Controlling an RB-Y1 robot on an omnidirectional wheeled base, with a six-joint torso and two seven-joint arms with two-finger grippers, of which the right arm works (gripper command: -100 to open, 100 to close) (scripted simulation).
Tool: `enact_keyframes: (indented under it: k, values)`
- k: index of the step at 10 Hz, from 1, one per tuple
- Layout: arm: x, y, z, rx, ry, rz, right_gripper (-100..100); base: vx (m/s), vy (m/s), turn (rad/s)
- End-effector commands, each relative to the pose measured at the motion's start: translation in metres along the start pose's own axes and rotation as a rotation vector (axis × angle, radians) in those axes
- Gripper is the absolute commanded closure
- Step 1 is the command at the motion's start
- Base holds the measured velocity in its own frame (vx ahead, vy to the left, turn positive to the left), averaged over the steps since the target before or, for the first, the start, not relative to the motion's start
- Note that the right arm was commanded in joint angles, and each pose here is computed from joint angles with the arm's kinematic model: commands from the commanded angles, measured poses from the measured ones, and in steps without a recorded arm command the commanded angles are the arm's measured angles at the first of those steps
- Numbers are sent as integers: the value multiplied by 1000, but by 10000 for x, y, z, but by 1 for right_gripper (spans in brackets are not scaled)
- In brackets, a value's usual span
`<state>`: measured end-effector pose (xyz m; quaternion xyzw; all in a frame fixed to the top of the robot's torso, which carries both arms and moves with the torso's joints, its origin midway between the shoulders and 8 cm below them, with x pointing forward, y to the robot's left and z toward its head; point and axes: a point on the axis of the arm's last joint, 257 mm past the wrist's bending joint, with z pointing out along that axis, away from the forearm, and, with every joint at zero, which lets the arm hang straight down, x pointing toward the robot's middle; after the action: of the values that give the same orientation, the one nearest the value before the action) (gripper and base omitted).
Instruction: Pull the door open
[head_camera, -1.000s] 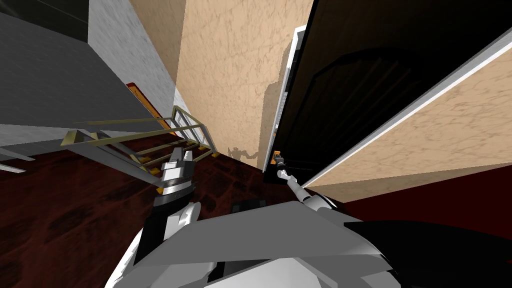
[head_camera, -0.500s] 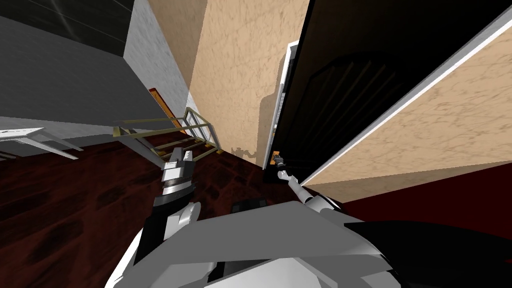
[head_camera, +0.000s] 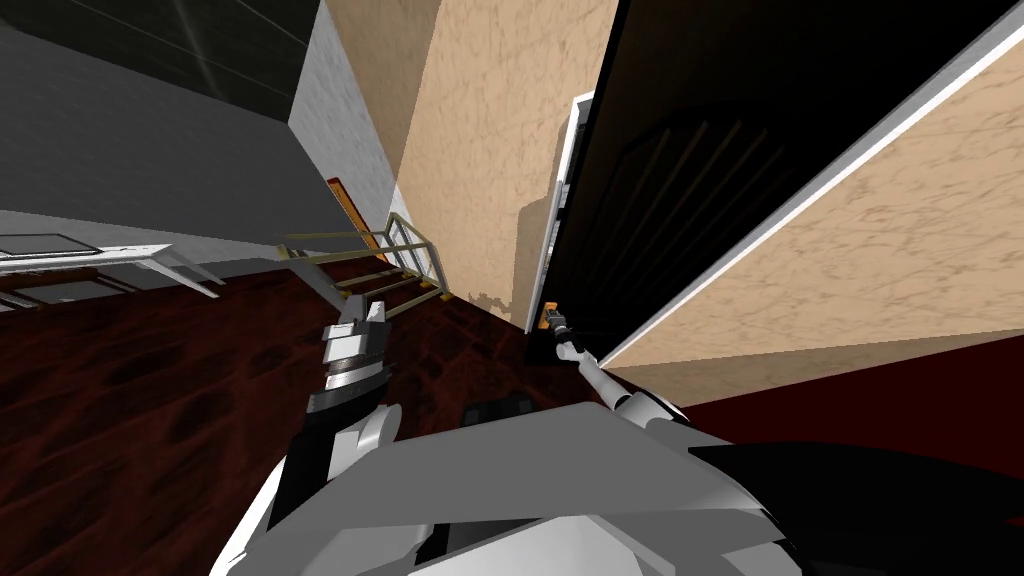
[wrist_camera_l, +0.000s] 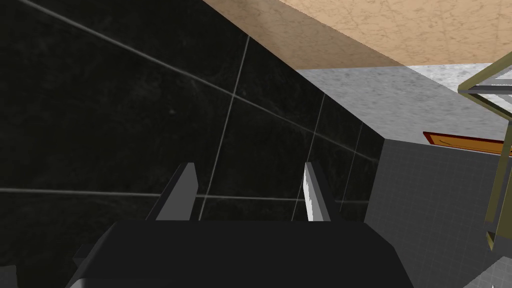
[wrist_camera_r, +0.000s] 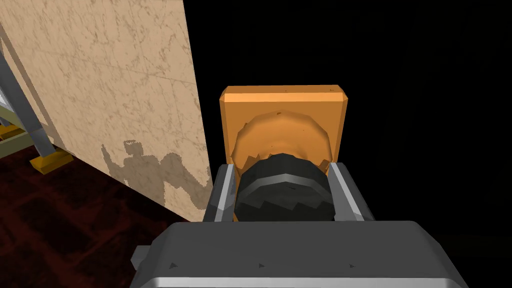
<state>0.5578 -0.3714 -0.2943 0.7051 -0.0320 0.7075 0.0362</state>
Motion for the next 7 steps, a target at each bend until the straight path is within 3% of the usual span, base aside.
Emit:
enact_keyframes:
  k: [1, 4, 5, 7]
  values:
    - [-14, -56, -46, 27, -3, 3, 100, -246, -73, 127]
    - [-16, -123, -85, 57, -3, 6, 100, -213, -89, 89]
    - [-34, -103, -84, 51, -8, 4, 100, -99, -43, 36]
    - [-41, -158, -124, 78, -8, 4, 100, -167, -65, 94]
